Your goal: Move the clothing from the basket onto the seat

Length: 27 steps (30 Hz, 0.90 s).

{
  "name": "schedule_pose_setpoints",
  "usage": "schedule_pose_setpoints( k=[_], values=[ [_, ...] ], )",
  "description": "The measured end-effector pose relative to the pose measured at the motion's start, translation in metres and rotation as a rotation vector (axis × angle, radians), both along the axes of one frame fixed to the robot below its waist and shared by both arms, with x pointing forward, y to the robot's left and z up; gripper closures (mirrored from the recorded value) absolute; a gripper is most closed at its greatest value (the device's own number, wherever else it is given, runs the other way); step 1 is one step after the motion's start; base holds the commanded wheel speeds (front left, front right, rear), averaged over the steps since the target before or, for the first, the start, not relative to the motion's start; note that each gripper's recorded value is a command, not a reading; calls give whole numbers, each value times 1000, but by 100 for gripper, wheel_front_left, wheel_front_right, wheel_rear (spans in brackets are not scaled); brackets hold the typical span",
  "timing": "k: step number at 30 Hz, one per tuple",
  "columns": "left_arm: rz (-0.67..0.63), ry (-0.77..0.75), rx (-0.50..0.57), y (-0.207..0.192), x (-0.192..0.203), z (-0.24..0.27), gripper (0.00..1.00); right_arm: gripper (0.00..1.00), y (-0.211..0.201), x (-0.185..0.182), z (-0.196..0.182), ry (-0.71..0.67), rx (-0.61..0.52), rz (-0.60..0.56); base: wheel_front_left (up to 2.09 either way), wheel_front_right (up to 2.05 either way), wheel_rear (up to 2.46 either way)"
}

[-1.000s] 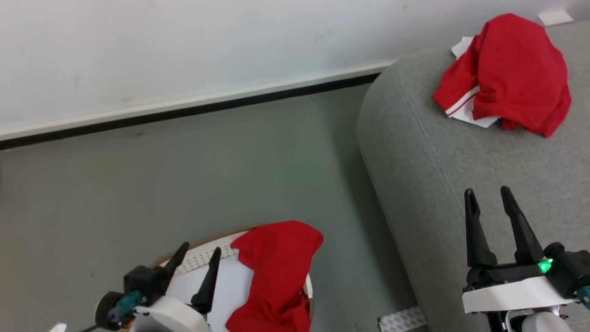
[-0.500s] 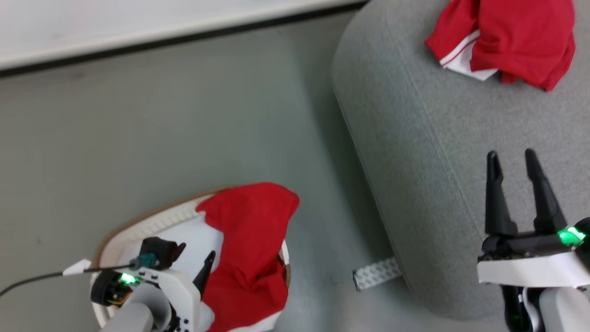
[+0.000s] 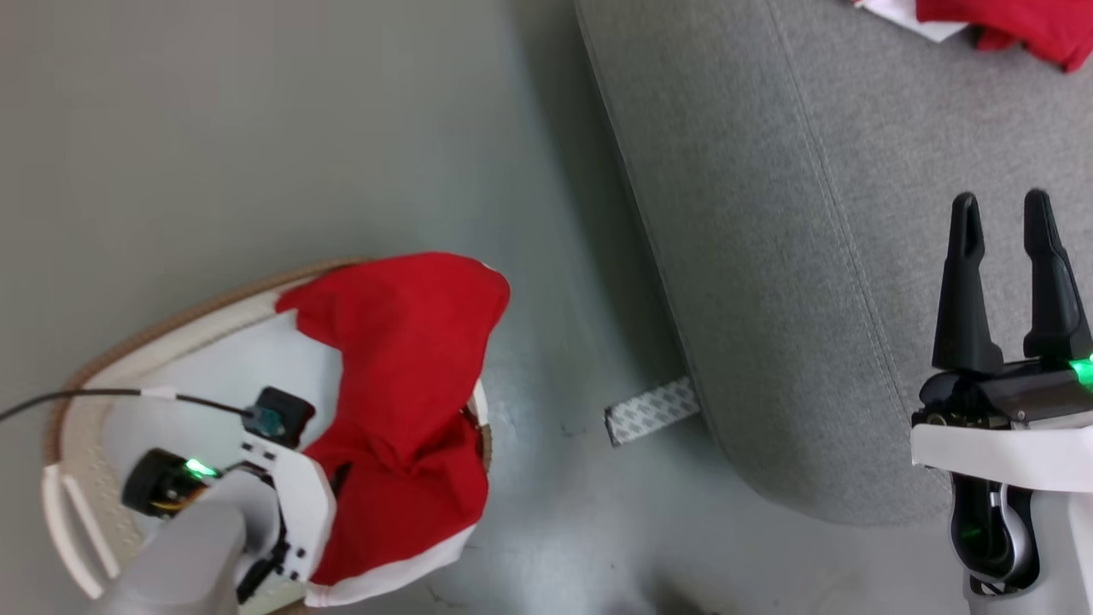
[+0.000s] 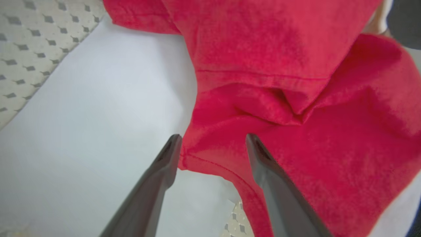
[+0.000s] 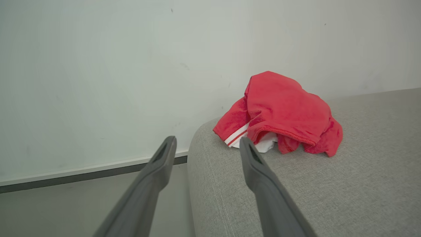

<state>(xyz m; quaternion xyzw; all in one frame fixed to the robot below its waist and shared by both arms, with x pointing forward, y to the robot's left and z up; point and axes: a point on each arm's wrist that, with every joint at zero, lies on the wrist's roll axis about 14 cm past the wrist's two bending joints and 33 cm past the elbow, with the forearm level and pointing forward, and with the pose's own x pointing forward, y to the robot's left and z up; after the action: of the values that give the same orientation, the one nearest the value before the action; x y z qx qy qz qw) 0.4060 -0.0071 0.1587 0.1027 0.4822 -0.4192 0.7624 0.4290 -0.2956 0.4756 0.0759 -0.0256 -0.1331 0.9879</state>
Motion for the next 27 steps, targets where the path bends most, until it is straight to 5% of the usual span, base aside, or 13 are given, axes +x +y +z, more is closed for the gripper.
schedule_pose_setpoints(
  k=[17, 18, 20, 27],
  values=[
    [-127, 168, 109, -3, -26, -65, 0, 0, -13, -4, -33, 95, 5, -47, 0, 0, 0],
    [-129, 170, 110, -3, -26, -66, 15, 0, -13, -4, -33, 95, 6, -48, 0, 0, 0],
    [-136, 168, 111, -3, -26, -67, 95, 0, -13, -4, -34, 96, 7, -48, 0, 0, 0],
    [-129, 151, 83, -8, -20, -63, 100, 0, -12, -4, -33, 92, 11, -44, 0, 0, 0]
  ],
)
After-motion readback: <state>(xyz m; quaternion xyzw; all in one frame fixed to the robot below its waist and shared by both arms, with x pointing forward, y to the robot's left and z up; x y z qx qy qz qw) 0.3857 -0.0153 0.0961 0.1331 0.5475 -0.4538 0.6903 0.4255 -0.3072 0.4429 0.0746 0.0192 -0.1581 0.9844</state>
